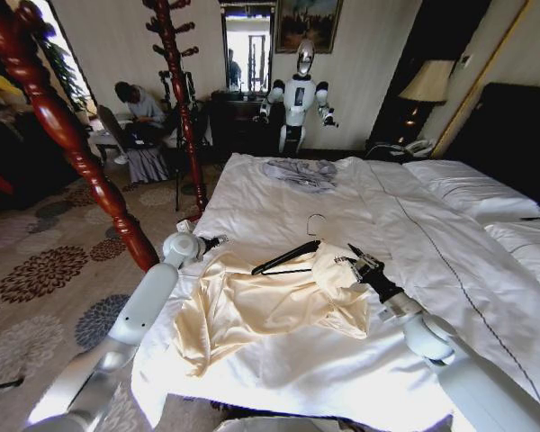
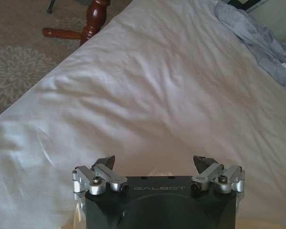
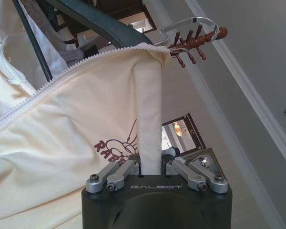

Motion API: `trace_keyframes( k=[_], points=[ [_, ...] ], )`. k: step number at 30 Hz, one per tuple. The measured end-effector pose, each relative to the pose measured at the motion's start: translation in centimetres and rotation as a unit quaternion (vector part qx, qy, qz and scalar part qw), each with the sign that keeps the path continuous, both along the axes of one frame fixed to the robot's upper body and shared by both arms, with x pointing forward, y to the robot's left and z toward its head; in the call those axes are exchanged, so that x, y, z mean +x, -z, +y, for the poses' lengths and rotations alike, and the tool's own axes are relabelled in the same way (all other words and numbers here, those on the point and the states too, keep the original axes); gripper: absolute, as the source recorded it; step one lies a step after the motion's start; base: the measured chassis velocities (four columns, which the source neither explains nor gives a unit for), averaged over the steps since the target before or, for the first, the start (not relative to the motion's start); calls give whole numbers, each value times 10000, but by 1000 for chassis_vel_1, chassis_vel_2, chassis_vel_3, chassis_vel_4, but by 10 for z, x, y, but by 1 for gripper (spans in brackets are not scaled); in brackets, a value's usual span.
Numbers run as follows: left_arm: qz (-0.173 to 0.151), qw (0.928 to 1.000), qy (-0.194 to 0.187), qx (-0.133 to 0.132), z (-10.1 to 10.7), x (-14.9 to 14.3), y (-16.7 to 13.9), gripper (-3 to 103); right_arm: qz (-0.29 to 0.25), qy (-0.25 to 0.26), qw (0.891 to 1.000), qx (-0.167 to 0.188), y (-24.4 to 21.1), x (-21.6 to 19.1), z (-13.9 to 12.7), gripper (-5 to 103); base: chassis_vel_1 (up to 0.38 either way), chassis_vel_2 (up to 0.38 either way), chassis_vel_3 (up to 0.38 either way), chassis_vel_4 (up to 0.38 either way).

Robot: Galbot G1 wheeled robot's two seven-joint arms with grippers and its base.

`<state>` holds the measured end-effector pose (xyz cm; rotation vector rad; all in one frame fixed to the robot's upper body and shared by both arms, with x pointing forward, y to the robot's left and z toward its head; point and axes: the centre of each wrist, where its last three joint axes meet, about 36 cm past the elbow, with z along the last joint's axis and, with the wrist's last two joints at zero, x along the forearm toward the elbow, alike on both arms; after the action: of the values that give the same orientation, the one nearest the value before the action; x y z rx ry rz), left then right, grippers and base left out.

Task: Pick up the clothes from the bed and hang them on the clothes hanger.

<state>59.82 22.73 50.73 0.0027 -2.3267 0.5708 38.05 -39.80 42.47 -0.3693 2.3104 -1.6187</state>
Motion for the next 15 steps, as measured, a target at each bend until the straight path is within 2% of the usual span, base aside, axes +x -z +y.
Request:
trace_keyframes(
  k=[2,4,5,9,11,13,14,15],
  points=[
    [2,10000,8,1,-2,0,2,93,-2,3,10000,5,0,0,0,20,0,0,0,0],
    [32,10000,63,-12,-12,0,10,86,-3,9,10000,35,0,1,0,20,0,0,0,0],
    [32,10000,63,-12,-12,0,10,86,-3,9,10000,35,0,1,0,20,0,0,0,0],
    [-39,9999,140,50,-21,8,22,65,-24,-22,10000,88,-7,2,7,20,0,0,0,0],
    [-22,9999,140,66,-22,9,24,65,-37,-43,10000,81,-8,2,8,20,0,0,0,0],
    [77,9998,125,130,-26,12,33,54,-60,-95,9999,49,-11,2,11,20,0,0,0,0],
    [77,9998,125,130,-26,12,33,54,-60,-95,9999,49,-11,2,11,20,0,0,0,0],
    [98,9998,124,137,-28,13,35,49,-60,-97,9999,44,-11,2,10,20,0,0,0,0]
  ],
)
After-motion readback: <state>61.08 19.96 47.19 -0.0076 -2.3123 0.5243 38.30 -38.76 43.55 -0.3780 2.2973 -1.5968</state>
